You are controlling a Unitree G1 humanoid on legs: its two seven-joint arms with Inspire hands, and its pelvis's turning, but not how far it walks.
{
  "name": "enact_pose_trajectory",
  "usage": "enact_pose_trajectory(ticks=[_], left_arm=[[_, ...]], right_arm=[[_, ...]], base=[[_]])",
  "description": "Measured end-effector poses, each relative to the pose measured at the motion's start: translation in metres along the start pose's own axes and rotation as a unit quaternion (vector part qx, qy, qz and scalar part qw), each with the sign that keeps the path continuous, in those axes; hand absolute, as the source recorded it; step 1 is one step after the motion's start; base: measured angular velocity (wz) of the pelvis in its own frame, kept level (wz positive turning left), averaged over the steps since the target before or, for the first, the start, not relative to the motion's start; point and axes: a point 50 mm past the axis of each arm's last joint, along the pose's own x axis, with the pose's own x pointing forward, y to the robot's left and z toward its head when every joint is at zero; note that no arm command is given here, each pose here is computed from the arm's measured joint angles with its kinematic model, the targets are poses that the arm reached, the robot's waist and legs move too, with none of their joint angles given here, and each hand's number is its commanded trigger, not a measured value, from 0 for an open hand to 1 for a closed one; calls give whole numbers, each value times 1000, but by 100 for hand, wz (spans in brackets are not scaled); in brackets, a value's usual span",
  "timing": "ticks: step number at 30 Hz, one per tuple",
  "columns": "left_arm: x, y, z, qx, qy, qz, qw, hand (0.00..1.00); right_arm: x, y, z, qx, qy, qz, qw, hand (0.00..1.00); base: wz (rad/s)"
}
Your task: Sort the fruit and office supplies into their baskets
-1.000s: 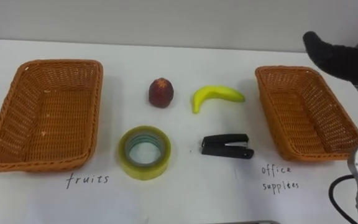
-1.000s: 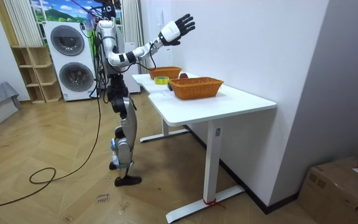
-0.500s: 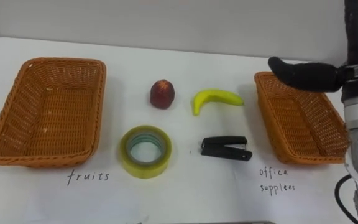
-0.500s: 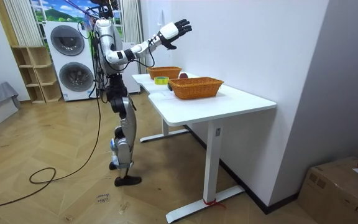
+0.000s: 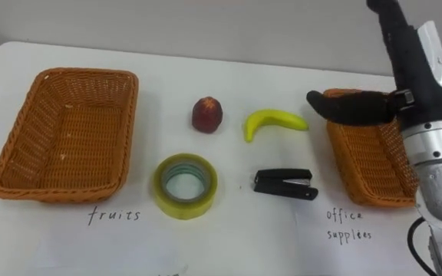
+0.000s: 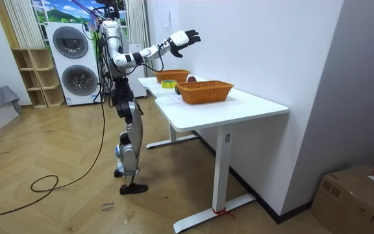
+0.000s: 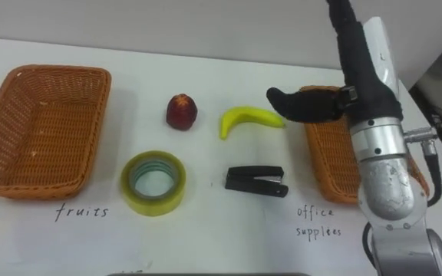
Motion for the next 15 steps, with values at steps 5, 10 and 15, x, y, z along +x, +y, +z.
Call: enact_pose_trajectory(ticks=[5,10,15], left_arm=[[1,0,3,4,-5,-1,1000,0],[1,1,5,3,-9,0,1000,0],[1,2,8,2,-13,-5,1000,0]], right_arm=[[0,2,-3,-1,6,18,1000,0],[-1,7,-9,-8,29,49,998,0],[-2,11,-13,-19,46,82,995,0]], base=[[0],[-1],[1]])
